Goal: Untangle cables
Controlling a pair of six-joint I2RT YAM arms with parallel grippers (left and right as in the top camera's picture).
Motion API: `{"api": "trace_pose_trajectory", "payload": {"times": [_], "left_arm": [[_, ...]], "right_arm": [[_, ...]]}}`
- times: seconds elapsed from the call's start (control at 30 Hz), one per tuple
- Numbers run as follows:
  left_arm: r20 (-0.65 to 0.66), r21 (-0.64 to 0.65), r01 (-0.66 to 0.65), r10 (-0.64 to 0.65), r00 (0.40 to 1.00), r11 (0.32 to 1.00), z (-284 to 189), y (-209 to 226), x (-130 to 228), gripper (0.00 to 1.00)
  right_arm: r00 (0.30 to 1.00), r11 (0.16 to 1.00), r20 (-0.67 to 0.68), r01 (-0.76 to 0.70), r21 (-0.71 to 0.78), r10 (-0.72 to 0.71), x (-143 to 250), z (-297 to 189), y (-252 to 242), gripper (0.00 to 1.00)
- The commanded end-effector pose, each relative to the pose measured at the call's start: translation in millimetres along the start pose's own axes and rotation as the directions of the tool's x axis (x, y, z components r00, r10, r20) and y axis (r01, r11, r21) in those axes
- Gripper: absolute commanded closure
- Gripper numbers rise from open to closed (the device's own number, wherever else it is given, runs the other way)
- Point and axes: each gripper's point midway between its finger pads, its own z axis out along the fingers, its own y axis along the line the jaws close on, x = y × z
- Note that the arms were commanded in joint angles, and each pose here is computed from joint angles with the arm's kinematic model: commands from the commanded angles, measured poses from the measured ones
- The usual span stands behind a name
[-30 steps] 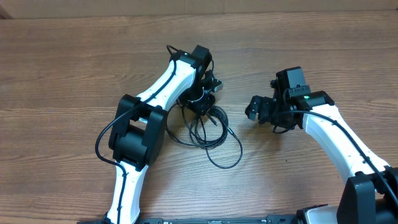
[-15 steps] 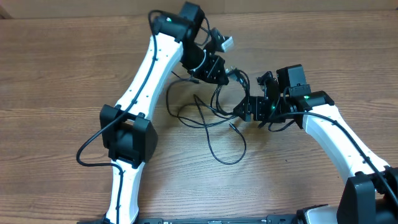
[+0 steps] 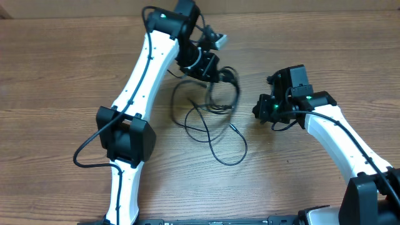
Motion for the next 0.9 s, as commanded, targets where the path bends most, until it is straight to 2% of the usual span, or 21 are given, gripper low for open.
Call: {"api": "trace_pose_trajectory", "payload": {"times": [0.0, 0.07, 0.1, 0.13, 0.17, 0.2, 0.27, 0.33, 0.47, 0.57, 0.63, 0.67, 0.7, 0.73, 0.8, 0.87], "left_arm": [[0.053, -0.145, 0.075, -0.068, 0.996, 0.987, -28.8, 38.2, -2.8, 0.96], [0.065, -0.039, 0.088, -0.085, 0.994, 0.995, -33.6, 28.9, -2.4, 0.96], [0.073, 0.059, 0.062, -0.066, 0.995, 0.996, -35.9, 14.7, -3.2, 0.96], [0.100, 0.214, -0.008, -0.014, 0.995, 0.977, -41.4, -11.2, -4.8, 0.96], [0.152, 0.365, -0.104, 0.051, 0.987, 0.925, -50.7, -39.3, -5.9, 0.96], [0.207, 0.456, -0.182, 0.095, 0.974, 0.871, -59.8, -58.3, -5.9, 0.96], [0.282, 0.531, -0.283, 0.149, 0.948, 0.798, -70.1, -78.8, -4.2, 0.96], [0.275, 0.542, -0.276, 0.143, 0.951, 0.794, -69.3, -82.5, -3.8, 0.96], [0.264, 0.567, -0.260, 0.127, 0.956, 0.781, -68.2, -90.6, -3.9, 0.96], [0.271, 0.577, -0.274, 0.136, 0.953, 0.770, -67.0, -96.5, -4.7, 0.96], [0.270, 0.578, -0.279, 0.144, 0.952, 0.767, -65.3, -99.1, -4.6, 0.96], [0.267, 0.578, -0.279, 0.145, 0.953, 0.767, -64.6, -99.9, -4.2, 0.96], [0.263, 0.576, -0.278, 0.148, 0.953, 0.769, -63.5, -100.1, -3.7, 0.96], [0.258, 0.569, -0.277, 0.151, 0.954, 0.774, -62.1, -99.3, -3.1, 0.96], [0.243, 0.543, -0.275, 0.164, 0.956, 0.794, -58.1, -94.3, -1.6, 0.96], [0.204, 0.471, -0.267, 0.191, 0.960, 0.840, -49.5, -79.6, 2.2, 0.96]], "right_arm": [[0.991, 0.997, 0.125, -0.057, 0.051, 0.050, -23.6, -26.6, -11.7, 0.96], [0.979, 0.992, 0.182, -0.103, 0.074, 0.088, -31.9, -39.5, -20.2, 0.96], [0.974, 0.991, 0.202, -0.116, 0.062, 0.102, -35.3, -45.0, -19.8, 0.96], [0.971, 0.994, 0.216, -0.105, 0.022, 0.098, -38.7, -50.2, -12.5, 0.96], [0.973, 0.997, 0.218, -0.064, -0.031, 0.069, -40.0, -53.7, -0.9, 0.96], [0.977, 0.995, 0.213, -0.001, -0.099, 0.023, -39.5, -56.9, 14.2, 0.85], [0.974, 0.954, 0.201, 0.159, -0.255, -0.108, -32.2, -62.7, 49.2, 0.51], [0.966, 0.913, 0.192, 0.230, -0.337, -0.173, -23.8, -66.3, 66.7, 0.44], [0.965, 0.905, 0.179, 0.244, -0.349, -0.191, -18.1, -64.1, 73.3, 0.41], [0.962, 0.899, 0.179, 0.257, -0.354, -0.204, -16.7, -62.5, 77.8, 0.41], [0.960, 0.895, 0.183, 0.267, -0.357, -0.213, -16.2, -62.1, 80.9, 0.47], [0.958, 0.894, 0.188, 0.271, -0.357, -0.215, -17.0, -62.3, 81.7, 0.56], [0.956, 0.894, 0.196, 0.275, -0.355, -0.216, -18.7, -62.6, 82.1, 0.74], [0.954, 0.900, 0.209, 0.275, -0.338, -0.213, -22.3, -62.2, 80.0, 0.96], [0.960, 0.927, 0.217, 0.239, -0.289, -0.179, -28.2, -59.7, 71.2, 0.96], [0.966, 0.953, 0.216, 0.193, -0.234, -0.143, -31.3, -56.7, 60.1, 0.96]]}}
